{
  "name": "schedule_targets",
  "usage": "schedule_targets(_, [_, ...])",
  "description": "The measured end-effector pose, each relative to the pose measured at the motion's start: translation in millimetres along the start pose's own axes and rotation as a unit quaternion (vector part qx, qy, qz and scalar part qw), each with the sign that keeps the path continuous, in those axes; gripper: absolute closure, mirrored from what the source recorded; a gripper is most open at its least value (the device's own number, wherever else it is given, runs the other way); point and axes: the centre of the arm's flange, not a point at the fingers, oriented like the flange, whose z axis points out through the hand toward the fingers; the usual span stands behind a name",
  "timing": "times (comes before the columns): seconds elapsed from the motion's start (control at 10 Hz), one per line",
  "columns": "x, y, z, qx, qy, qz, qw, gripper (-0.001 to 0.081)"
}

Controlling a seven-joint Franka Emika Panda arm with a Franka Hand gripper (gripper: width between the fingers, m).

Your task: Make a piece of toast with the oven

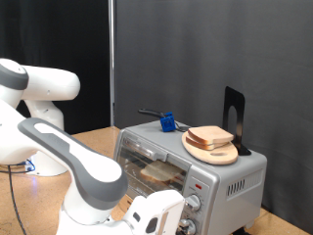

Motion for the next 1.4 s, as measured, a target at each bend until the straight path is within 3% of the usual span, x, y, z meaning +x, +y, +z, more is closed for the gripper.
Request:
schedule_targets(0.4, [-1.6, 3.8, -2.8, -0.015, -0.006, -0.028, 0.9995, 0.0800])
schedule_targets(0.6, [-2.8, 3.9, -4.1, -0.021, -0.006, -0.019, 0.9996, 0.0806])
schedule_targets(0.9, [-1.0, 4.6, -8.2, -0.003, 0.003, -0.016, 0.9999, 0.0806])
schedule_targets(1.4, [-2.5, 5.5, -9.2, -0.007, -0.005, 0.001, 1.0000, 0.0806])
